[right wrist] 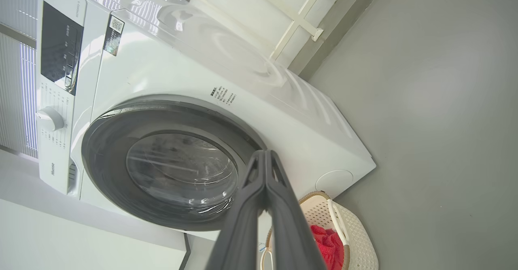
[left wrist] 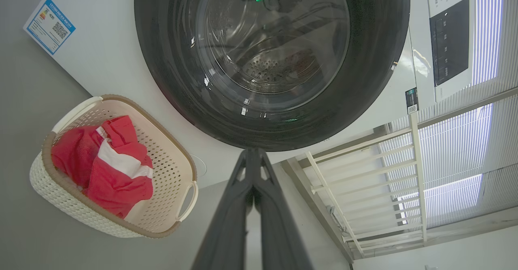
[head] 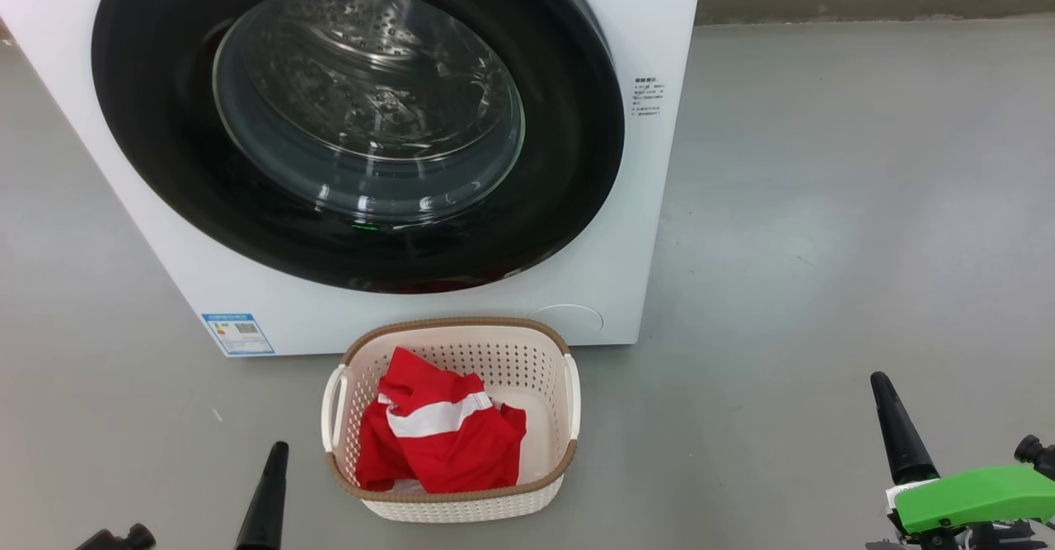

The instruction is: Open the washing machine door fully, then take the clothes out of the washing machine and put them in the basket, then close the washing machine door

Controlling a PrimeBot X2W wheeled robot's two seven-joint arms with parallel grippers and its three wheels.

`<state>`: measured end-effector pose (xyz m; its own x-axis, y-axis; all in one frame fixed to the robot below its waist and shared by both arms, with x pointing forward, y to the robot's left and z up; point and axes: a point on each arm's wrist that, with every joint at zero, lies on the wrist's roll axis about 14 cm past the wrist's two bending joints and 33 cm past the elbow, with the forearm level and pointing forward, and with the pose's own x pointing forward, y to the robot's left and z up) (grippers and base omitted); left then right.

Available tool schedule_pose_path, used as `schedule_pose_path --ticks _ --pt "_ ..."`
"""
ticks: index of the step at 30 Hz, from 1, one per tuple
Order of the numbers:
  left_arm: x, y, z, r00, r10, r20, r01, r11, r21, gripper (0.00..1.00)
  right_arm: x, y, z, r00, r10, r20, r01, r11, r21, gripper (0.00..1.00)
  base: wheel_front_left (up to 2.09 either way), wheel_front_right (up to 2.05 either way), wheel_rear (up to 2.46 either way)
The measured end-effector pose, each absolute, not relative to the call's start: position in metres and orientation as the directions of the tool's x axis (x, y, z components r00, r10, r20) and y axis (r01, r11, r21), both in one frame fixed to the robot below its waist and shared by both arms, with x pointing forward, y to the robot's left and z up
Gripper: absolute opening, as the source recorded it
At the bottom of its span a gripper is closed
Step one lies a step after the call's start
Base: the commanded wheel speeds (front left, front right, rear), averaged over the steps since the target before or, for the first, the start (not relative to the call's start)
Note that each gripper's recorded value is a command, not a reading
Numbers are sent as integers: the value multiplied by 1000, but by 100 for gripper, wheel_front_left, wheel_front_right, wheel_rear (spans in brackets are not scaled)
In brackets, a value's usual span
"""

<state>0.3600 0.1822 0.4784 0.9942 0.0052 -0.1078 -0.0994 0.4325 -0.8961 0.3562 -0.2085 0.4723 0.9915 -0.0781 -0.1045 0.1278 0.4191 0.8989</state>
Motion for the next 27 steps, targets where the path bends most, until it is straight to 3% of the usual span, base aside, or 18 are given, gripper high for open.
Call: schedule_pose_path --ticks 27 --pt "371 183 479 994 -21 -104 -100 140 -985 0 368 -205 476 994 -40 -98 102 131 986 0 0 0 0"
